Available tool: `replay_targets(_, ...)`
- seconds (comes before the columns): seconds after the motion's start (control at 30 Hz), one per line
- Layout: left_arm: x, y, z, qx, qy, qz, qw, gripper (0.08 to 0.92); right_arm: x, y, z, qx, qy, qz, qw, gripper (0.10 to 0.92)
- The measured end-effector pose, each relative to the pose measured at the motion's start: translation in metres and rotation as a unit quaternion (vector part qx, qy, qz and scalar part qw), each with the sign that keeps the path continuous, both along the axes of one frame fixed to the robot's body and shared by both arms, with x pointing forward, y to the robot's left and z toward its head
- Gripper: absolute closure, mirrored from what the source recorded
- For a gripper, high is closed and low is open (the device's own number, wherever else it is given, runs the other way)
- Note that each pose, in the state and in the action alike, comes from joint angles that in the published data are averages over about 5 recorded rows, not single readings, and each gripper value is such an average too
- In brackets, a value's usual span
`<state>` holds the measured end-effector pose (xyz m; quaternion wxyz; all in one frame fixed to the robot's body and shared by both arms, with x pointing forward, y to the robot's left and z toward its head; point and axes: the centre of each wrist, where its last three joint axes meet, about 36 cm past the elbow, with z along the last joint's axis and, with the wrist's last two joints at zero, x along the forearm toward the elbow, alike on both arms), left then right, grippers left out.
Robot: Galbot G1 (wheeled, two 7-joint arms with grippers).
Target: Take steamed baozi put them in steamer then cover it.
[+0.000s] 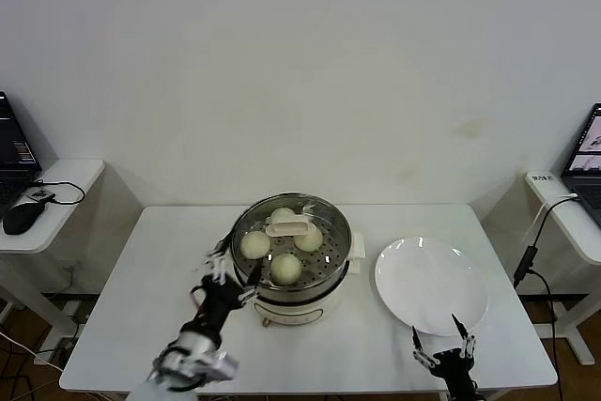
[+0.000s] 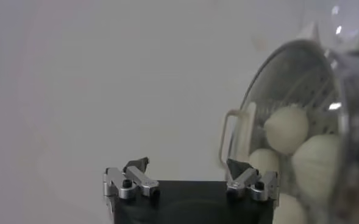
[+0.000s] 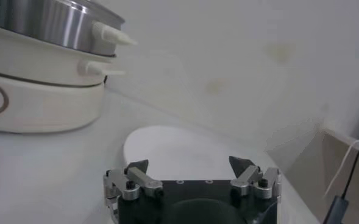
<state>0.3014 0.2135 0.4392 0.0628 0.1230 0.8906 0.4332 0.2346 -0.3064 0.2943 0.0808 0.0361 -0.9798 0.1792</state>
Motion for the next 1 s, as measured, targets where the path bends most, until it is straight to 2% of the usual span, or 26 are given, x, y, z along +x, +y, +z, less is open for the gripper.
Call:
replay_targets(0.1,-0.015,0.019,-0.015,-0.089,0.02,0.01,0.996,0.177,-0.002,0.0,0.002,0.006,-0.004,0.006,1.0,0.2)
replay_targets(0.17,-0.026,0.029,-0.025,-0.149,0.034,0.023,0.988,0.177,-0.005,-0.001,0.004,0.011,-0.007,0.01,1.0,0.2)
replay_targets(0.3,-0.049,0.042,-0.045,-0.256,0.059,0.059,0.963,0.177,-0.009,0.0,0.008,0.028,-0.011,0.015,0.999,0.199)
replay_targets(0.43,-0.071,0.048,-0.063,-0.329,0.077,0.101,0.936,0.177,-0.014,0.001,0.013,0.046,-0.01,0.016,0.999,0.2)
replay_targets(0.67,-0.101,0.059,-0.086,-0.392,0.094,0.157,0.902,0.177,-0.022,0.005,0.015,0.065,-0.001,0.024,0.998,0.2)
replay_targets(0.83,-0.113,0.067,-0.095,-0.41,0.103,0.177,0.889,0.177,-0.025,0.01,0.015,0.075,0.003,0.031,0.997,0.199)
replay_targets(1.0,-0.119,0.072,-0.102,-0.419,0.104,0.188,0.882,0.177,-0.027,0.014,0.016,0.082,0.003,0.036,0.996,0.2)
